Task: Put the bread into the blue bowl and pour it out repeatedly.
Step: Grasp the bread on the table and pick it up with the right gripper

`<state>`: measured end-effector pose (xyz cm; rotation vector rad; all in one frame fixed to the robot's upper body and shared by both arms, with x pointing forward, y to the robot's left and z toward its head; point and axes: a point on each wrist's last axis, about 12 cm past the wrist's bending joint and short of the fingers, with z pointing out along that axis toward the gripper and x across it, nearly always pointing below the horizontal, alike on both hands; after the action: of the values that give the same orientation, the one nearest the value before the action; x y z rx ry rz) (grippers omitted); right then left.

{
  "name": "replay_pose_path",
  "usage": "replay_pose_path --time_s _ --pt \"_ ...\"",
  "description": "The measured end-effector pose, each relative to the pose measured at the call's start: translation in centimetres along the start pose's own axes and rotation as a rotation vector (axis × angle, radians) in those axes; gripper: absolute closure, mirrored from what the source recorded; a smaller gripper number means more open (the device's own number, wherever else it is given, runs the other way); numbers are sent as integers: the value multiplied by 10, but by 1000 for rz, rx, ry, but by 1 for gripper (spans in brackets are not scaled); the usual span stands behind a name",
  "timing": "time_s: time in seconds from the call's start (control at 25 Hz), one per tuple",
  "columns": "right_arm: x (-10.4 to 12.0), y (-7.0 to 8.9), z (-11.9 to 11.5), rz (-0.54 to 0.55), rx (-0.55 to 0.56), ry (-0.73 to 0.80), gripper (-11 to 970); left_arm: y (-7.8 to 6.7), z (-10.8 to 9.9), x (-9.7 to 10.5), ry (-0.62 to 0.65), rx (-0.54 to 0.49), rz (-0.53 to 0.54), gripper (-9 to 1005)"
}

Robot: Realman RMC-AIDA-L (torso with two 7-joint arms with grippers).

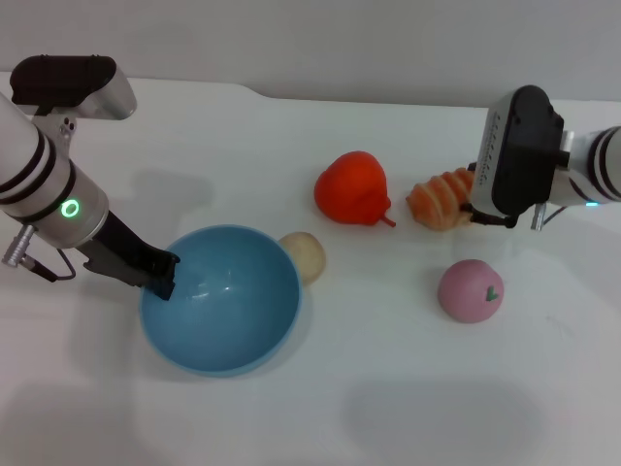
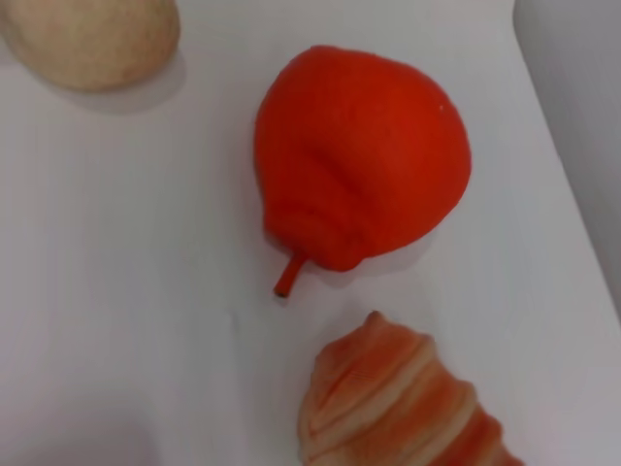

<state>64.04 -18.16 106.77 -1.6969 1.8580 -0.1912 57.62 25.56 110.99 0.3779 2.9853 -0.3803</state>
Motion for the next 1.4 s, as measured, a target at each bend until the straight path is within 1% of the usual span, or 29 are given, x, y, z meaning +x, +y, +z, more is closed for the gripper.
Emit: replay_pose_path --time_s 0.6,0.84,0.96,1.04,1.16,1.2,1.24,1.4 --pt "18 15 11 105 36 13 424 -1 0 -1 -1 4 1 997" --pt "22 18 12 136 44 14 425 -1 -1 0 2 5 1 997" --pt "25 16 13 151 83 15 426 -1 -2 0 2 5 3 997" --pt "27 15 13 158 110 15 500 -1 -2 0 2 5 3 997" --pt "27 14 12 199 124 1 532 -2 -2 -1 5 5 5 997" --pt "26 13 12 238 126 -17 543 -2 -3 -1 5 5 6 997" --pt "26 13 12 238 126 -17 553 -3 -3 -2 7 6 9 997" --pt "28 13 11 309 133 -41 595 -7 -6 -5 16 9 23 996"
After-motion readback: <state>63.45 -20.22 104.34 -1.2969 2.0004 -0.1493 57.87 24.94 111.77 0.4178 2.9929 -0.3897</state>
